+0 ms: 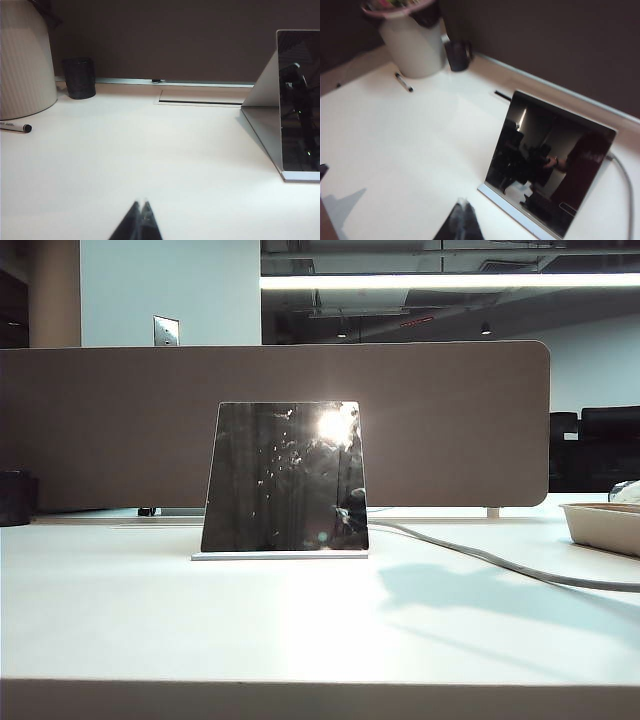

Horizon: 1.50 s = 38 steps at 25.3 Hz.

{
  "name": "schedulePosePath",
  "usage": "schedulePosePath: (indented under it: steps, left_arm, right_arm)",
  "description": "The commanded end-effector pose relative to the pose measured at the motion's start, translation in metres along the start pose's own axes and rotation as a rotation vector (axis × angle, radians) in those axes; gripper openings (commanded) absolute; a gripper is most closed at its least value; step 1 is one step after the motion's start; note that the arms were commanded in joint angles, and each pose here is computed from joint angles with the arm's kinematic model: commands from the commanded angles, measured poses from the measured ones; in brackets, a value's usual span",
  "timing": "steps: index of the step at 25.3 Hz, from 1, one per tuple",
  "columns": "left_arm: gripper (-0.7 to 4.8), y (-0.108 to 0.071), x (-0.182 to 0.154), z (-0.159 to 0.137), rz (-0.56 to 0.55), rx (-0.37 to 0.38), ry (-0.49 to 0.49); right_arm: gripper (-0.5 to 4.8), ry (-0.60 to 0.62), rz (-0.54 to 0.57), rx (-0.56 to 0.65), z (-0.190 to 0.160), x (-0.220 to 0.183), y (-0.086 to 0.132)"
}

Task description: Push the base of the mirror on the table to move it forward for a short distance.

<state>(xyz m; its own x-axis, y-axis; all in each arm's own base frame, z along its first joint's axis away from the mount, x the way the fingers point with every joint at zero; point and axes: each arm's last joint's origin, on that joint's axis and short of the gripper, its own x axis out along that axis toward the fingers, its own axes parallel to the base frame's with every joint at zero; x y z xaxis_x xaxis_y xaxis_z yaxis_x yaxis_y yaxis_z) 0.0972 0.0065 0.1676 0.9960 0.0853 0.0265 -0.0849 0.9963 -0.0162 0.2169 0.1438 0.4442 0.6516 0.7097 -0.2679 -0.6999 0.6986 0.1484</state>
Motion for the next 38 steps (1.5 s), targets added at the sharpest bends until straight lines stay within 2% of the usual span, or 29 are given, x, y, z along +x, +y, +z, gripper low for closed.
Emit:
schedulePosePath:
  steps: [1, 6, 13, 18, 22, 25, 28, 34, 38]
  left_arm:
    - [-0.01, 0.0, 0.0, 0.001, -0.007, 0.004, -0.009]
    - [-0.01, -0.001, 0.0, 0.001, -0.012, 0.004, -0.009]
    - [-0.01, -0.005, 0.0, 0.001, -0.05, 0.003, -0.008]
    - [-0.01, -0.004, 0.0, 0.001, -0.049, 0.003, -0.009]
    - [-0.01, -0.005, 0.0, 0.001, -0.05, 0.003, -0.008]
    - [-0.01, -0.005, 0.0, 0.001, -0.051, 0.003, -0.009]
    - [-0.01, -0.005, 0.0, 0.001, -0.049, 0.003, -0.008]
    - [-0.01, -0.005, 0.0, 0.001, -0.05, 0.003, -0.008]
    - [-0.01, -0.005, 0.0, 0.001, -0.05, 0.003, -0.009]
  right_arm:
    - [-0.05, -0.038, -0.065, -0.011, -0.01, -0.031, 0.006]
    - [-0.05, -0.153, -0.17, -0.026, -0.036, -0.077, 0.012]
    - [-0.05, -0.248, -0.312, -0.023, -0.083, -0.108, 0.013]
    - [-0.05, -0.287, -0.327, -0.024, -0.126, -0.117, 0.011]
    - [-0.05, -0.37, -0.354, -0.017, -0.155, -0.125, 0.01]
    - [-0.05, -0.446, -0.372, -0.018, -0.168, -0.131, 0.009]
    - [-0.05, -0.503, -0.442, -0.004, -0.177, -0.134, 0.007]
    - [-0.05, -0.485, -0.535, 0.009, -0.186, -0.13, 0.003]
    - [-0.05, -0.482, -0.536, 0.01, -0.192, -0.126, 0.001]
